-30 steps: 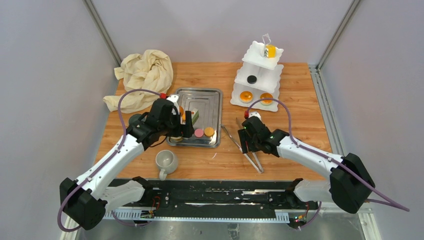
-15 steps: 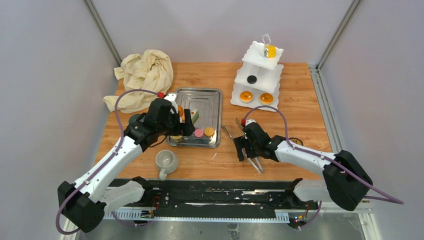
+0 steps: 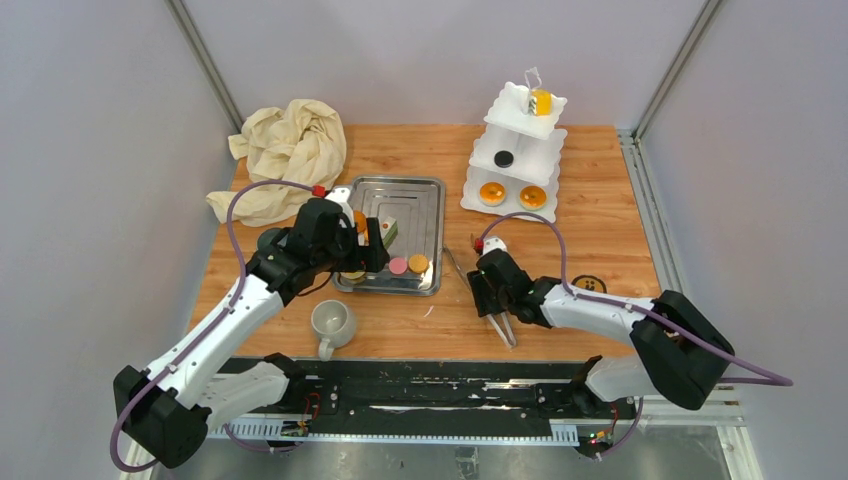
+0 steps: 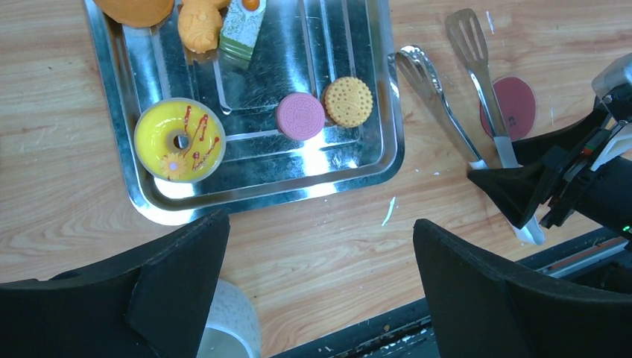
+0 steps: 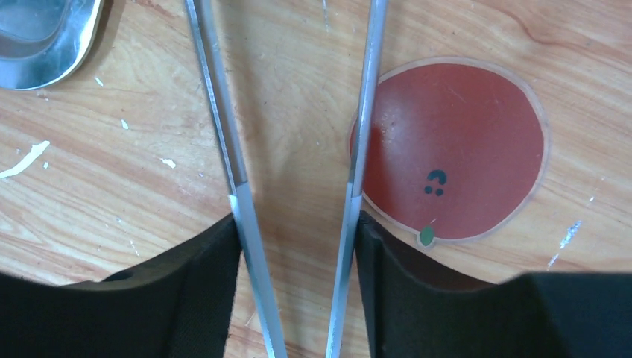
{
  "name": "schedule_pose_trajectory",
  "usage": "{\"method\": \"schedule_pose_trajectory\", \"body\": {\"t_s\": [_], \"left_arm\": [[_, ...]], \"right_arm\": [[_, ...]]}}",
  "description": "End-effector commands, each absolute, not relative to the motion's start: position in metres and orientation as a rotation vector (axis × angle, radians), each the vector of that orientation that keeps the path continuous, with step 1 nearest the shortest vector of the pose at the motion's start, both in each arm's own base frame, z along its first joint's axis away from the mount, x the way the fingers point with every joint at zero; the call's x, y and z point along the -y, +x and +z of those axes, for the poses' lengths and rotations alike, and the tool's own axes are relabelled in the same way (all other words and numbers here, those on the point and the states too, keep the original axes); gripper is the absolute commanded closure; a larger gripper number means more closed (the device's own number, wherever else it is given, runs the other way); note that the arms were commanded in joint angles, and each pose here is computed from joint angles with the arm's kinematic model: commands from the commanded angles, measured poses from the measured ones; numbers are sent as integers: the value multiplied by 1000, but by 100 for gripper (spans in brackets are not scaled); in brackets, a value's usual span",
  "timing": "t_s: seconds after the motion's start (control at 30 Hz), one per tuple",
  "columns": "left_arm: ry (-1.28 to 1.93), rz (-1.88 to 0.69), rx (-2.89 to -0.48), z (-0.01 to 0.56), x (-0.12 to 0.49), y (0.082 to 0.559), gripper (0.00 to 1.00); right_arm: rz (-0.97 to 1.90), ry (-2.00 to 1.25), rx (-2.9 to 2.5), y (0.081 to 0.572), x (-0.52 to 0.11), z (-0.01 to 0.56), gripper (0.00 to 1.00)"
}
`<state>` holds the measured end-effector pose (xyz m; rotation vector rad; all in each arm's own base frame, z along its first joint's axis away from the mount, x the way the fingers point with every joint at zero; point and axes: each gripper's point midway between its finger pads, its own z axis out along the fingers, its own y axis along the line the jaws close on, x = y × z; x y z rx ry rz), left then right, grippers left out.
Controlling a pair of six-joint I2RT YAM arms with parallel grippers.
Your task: Serve the afternoon tea
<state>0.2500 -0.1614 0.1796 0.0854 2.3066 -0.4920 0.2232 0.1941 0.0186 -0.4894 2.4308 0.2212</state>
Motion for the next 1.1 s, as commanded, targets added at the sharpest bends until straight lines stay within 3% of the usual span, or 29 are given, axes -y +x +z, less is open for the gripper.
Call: {"method": "schedule_pose_trajectory", "body": {"t_s": [0.0,0.07,0.2,0.3,0.5,0.6,1.07], "left_arm": [[71,-487,-2270,186,159,251,2],[69,-470,-2266,186,156,252,2],[41,-459,-2272,189,155,254,2],[45,-465,-2277,190,157,255,2],[40,-424,-2270,188,150,255,2],[25,-366,-2267,189,140,255,2],[-46,-314,-2234,197,126,255,2]], "right_arm": [[168,-488,-2434,216,-186,15,50],[177,-485,-2423,215,-184,22,60],[227,-482,-2404,213,-188,44,67],[240,-486,-2407,212,-190,60,84],[268,-551,-2433,207,-196,89,87],[298,-575,-2459,205,-202,101,99],[431,-652,-2543,197,-233,141,99]]}}
